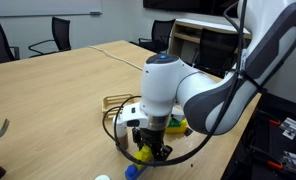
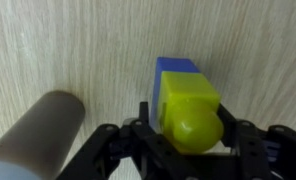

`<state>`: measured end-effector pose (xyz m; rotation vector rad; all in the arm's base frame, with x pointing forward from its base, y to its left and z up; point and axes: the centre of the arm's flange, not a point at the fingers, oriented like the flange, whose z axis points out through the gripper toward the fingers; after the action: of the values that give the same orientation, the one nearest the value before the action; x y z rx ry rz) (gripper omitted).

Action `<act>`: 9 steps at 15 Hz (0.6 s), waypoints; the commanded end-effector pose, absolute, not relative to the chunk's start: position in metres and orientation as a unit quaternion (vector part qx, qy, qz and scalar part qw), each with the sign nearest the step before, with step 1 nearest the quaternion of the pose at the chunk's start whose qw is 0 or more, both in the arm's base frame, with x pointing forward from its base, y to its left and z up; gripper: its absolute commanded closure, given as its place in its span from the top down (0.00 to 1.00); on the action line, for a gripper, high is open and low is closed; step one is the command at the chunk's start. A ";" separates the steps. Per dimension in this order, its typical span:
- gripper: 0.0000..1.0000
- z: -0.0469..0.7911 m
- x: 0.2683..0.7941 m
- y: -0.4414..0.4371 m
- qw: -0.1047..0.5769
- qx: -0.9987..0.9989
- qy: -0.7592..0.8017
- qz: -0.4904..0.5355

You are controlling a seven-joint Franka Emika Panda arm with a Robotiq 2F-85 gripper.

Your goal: Take the yellow block and put it on the blue block

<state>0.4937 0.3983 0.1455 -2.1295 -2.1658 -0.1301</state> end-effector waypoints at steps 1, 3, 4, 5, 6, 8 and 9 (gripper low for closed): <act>0.97 0.141 0.490 0.389 0.078 -0.710 -0.699 -0.038; 1.00 0.141 0.491 0.387 0.081 -0.715 -0.693 -0.040; 1.00 0.143 0.491 0.387 0.082 -0.716 -0.692 -0.042; 1.00 0.145 0.492 0.387 0.081 -0.716 -0.691 -0.045; 1.00 0.148 0.492 0.386 0.077 -0.717 -0.692 -0.047; 1.00 0.155 0.494 0.385 0.066 -0.717 -0.692 -0.056; 1.00 0.160 0.496 0.384 0.060 -0.718 -0.690 -0.066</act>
<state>0.4972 0.3916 0.1464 -2.1515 -2.0892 -0.1338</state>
